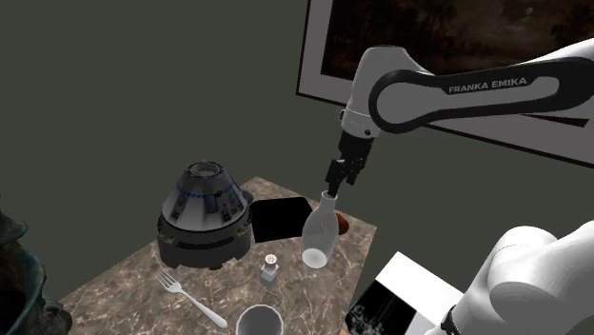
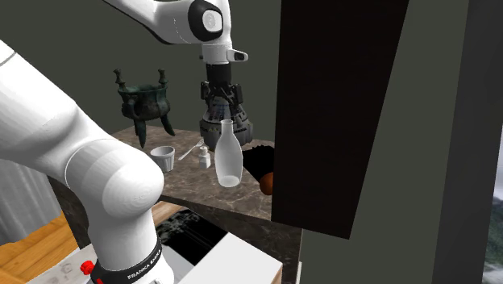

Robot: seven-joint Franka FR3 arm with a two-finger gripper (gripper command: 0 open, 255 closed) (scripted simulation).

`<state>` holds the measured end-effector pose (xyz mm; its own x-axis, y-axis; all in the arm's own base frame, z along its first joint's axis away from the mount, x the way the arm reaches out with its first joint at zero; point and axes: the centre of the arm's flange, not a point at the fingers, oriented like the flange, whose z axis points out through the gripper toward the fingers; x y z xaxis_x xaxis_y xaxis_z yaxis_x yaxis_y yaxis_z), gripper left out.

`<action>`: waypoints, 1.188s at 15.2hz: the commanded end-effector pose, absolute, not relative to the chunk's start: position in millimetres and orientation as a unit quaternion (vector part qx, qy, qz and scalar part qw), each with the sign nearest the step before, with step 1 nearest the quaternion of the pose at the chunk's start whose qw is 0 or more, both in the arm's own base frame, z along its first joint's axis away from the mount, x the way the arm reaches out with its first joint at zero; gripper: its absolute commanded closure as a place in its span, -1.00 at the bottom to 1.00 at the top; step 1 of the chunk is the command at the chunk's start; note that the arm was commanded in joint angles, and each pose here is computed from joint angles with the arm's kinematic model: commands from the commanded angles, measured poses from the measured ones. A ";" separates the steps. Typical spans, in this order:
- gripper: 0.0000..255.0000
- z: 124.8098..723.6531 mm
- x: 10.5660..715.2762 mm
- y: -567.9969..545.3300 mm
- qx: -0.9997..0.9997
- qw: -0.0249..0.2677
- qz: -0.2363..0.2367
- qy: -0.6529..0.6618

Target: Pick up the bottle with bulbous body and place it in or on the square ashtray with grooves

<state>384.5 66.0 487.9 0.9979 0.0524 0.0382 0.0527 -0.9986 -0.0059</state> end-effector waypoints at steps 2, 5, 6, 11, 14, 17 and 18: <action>-1.00 463.2 402.0 73.3 -1.000 -0.002 -0.026 -0.013; -1.00 447.4 402.9 73.3 -1.000 -0.002 -0.026 -0.013; -1.00 442.1 403.1 73.3 -1.000 -0.002 -0.026 -0.013; -1.00 423.2 404.1 73.2 -1.000 -0.002 -0.026 -0.013; -1.00 423.2 404.1 73.2 -1.000 -0.002 -0.026 -0.013; -1.00 423.3 404.1 73.2 -1.000 -0.002 -0.026 -0.013; 1.00 423.3 404.1 73.2 -1.000 -0.002 -0.026 -0.013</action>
